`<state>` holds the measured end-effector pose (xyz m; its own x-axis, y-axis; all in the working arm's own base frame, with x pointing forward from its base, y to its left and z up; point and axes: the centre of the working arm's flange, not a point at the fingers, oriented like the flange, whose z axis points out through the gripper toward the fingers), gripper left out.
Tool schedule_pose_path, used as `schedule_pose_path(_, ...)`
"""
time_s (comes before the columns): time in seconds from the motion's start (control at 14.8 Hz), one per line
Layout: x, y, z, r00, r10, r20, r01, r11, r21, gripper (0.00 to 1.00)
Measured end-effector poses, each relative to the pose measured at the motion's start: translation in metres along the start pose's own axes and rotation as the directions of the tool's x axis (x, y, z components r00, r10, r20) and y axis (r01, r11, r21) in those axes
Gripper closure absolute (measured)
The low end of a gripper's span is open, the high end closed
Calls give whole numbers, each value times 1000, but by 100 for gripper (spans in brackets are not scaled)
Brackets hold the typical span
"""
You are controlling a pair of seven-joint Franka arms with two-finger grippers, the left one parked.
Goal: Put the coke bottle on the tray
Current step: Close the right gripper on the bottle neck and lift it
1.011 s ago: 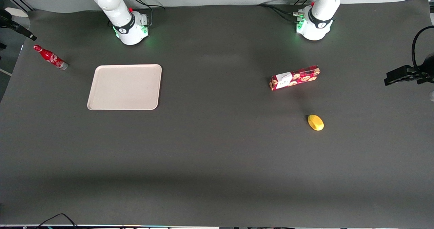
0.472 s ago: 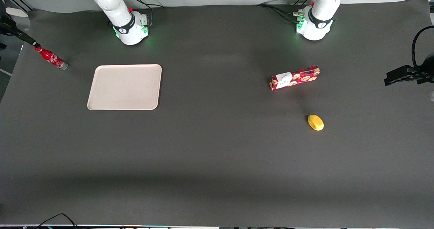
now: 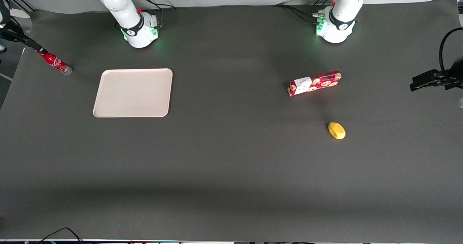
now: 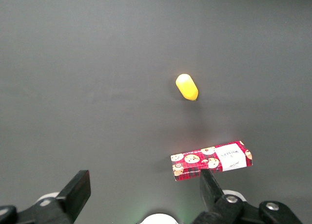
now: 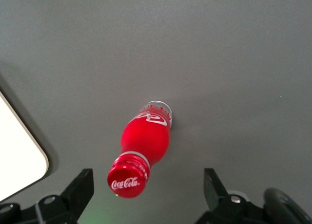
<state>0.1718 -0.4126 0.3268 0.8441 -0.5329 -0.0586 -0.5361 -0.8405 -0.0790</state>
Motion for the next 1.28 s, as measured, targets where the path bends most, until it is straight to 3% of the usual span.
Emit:
schedule_pose_path(0.47,0,1,3,1000,3,4,-3,1000,3,10)
schedule_pose_path(0.54,0,1,4,1000,4,5,-4,1000,3,16)
schedule_pose_path(0.67,0,1,5,1000,4,8,-4,1000,5,18)
schedule_pose_path(0.74,0,2,7,1000,4,11,-4,1000,7,26)
schedule_pose_path(0.88,0,2,8,1000,4,13,-5,1000,8,29)
schedule_pose_path(1.15,0,2,8,1000,4,12,-4,1000,7,68)
schedule_pose_path(1.28,1,1,8,1000,3,13,-3,1000,7,68)
